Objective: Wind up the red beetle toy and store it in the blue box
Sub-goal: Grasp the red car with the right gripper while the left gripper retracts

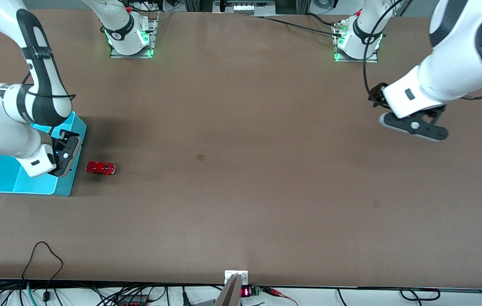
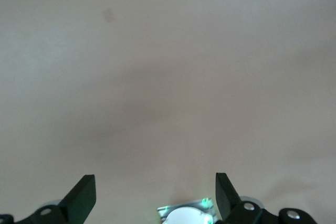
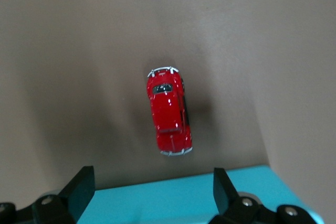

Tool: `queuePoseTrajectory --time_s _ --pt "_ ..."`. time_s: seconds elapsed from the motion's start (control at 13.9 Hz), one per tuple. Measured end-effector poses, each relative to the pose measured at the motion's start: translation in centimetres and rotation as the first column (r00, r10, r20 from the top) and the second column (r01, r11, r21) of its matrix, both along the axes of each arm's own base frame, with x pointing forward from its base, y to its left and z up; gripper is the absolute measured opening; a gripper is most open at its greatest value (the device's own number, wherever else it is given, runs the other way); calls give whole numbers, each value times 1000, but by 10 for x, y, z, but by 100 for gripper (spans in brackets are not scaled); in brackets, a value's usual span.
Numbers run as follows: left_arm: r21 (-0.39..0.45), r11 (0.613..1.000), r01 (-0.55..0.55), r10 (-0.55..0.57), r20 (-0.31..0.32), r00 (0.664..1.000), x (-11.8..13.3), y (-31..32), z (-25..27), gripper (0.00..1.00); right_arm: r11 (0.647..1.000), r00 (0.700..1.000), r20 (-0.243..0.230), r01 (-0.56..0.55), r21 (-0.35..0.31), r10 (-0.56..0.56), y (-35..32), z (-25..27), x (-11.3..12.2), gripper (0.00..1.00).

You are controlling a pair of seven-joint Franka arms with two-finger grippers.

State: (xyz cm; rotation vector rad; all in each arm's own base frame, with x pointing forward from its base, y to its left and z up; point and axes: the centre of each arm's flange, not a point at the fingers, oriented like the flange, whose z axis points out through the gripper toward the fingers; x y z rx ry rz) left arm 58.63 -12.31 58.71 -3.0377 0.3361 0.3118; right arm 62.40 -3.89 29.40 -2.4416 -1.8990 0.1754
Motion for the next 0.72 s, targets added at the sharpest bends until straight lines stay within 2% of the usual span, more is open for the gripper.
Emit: queuePoseTrajectory --time_s 0.14,0.29,0.72 --pt "-19 996 -91 92 83 992 3 31 -2 100 999 999 1 -44 9 44 6 -21 3 100" --pt "-37 991 -132 136 144 980 -3 52 -10 100 998 998 -4 -57 16 57 14 -33 3 100" --pt "-46 986 -160 166 156 974 -19 66 -10 100 999 999 -9 -47 20 48 17 -61 -1 100"
